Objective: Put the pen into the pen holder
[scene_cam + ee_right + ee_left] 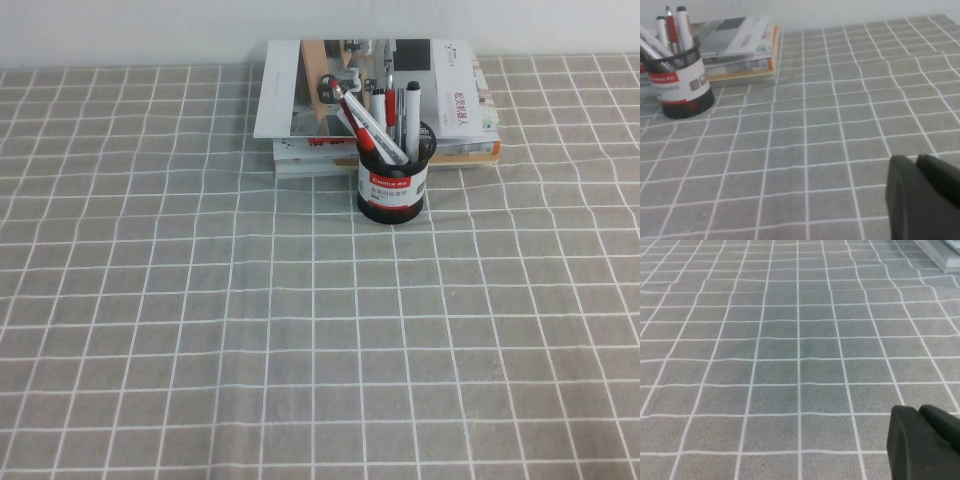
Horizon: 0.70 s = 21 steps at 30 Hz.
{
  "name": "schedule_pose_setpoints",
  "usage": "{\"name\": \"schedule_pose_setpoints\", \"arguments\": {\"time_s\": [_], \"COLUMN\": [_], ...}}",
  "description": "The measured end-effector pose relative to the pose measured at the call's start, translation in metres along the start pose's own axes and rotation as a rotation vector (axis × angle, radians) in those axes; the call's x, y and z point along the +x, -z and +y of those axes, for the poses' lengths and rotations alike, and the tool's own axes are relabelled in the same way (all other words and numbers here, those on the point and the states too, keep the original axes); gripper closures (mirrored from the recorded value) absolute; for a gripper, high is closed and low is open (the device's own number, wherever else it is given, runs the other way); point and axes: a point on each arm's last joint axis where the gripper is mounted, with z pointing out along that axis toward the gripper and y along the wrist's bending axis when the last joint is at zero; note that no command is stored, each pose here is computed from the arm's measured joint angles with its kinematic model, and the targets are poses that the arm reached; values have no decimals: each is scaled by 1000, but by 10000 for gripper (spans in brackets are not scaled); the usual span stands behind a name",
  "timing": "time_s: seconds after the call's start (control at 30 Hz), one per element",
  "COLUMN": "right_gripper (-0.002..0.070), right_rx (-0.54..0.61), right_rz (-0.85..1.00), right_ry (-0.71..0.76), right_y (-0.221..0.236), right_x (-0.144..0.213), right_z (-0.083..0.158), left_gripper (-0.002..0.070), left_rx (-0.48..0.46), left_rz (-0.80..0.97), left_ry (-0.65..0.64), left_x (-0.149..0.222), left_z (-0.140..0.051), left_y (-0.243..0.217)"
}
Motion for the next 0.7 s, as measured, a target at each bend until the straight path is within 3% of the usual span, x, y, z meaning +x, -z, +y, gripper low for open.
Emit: {"name": "schedule_pose_setpoints", "arguments": {"time_s": [0.3, 0.7], "right_gripper": [689, 689], "right_rx": [104, 119], "right_rz": [60, 138], "right_ry": [-55, -61], "right_y": [3, 4], "right_x": [8, 15], "right_z": [-9, -10], "left_gripper": [678, 678], "left_rx": [0, 0], "left_rz": [0, 0], "left_ry": [0, 0], "left_x": [0, 0], "left_z": [0, 0], "left_y": [0, 0]}}
